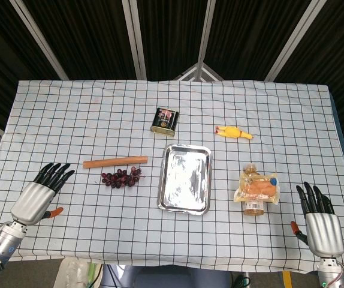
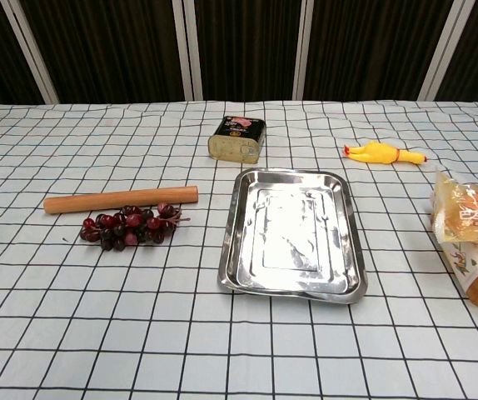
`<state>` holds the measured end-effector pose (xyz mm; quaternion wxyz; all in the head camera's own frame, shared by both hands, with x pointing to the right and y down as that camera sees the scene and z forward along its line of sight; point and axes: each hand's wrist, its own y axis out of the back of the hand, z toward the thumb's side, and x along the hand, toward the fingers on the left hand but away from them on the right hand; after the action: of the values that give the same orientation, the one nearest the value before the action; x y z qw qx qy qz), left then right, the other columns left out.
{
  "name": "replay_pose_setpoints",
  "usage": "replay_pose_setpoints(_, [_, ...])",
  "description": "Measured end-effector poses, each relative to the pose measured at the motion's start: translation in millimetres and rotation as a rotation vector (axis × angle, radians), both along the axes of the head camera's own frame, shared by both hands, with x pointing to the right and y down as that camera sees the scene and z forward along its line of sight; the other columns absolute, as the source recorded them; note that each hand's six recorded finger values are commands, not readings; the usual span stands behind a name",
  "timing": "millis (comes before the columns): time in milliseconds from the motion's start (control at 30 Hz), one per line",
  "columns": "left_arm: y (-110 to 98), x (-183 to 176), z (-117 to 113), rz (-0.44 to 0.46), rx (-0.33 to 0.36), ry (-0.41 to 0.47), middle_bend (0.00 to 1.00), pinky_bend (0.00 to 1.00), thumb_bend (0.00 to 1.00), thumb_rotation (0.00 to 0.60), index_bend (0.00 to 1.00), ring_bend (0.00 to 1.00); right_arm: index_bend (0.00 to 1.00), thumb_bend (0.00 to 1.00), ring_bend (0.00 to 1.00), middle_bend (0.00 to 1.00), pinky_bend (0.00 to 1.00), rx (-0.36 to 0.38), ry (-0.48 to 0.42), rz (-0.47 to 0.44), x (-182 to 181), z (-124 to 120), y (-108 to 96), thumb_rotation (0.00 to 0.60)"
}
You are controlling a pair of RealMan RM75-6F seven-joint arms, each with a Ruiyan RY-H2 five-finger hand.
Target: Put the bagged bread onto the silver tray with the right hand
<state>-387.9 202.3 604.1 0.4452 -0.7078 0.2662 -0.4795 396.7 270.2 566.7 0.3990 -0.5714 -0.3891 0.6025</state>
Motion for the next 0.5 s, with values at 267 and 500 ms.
replay_pose_setpoints(267, [0.1,-0.2,-1.6,-0.005,0.003,0.006,0.0,0.02,0.08,0.6,0.0,0.0,0.0,0.32,0.0,0.0,0.16,-0.011,0.0,-0.008,-1.9,3.4,-0.5,0.6])
replay_pose_setpoints(500, [1.8,0.8,-3.0,0.0,0.004,0.011,0.0,0.02,0.08,0.6,0.0,0.0,0.0,0.32,0.0,0.0,0.16,-0.033,-0.031,-0.04,-15.3,21.0,-16.3,0.6])
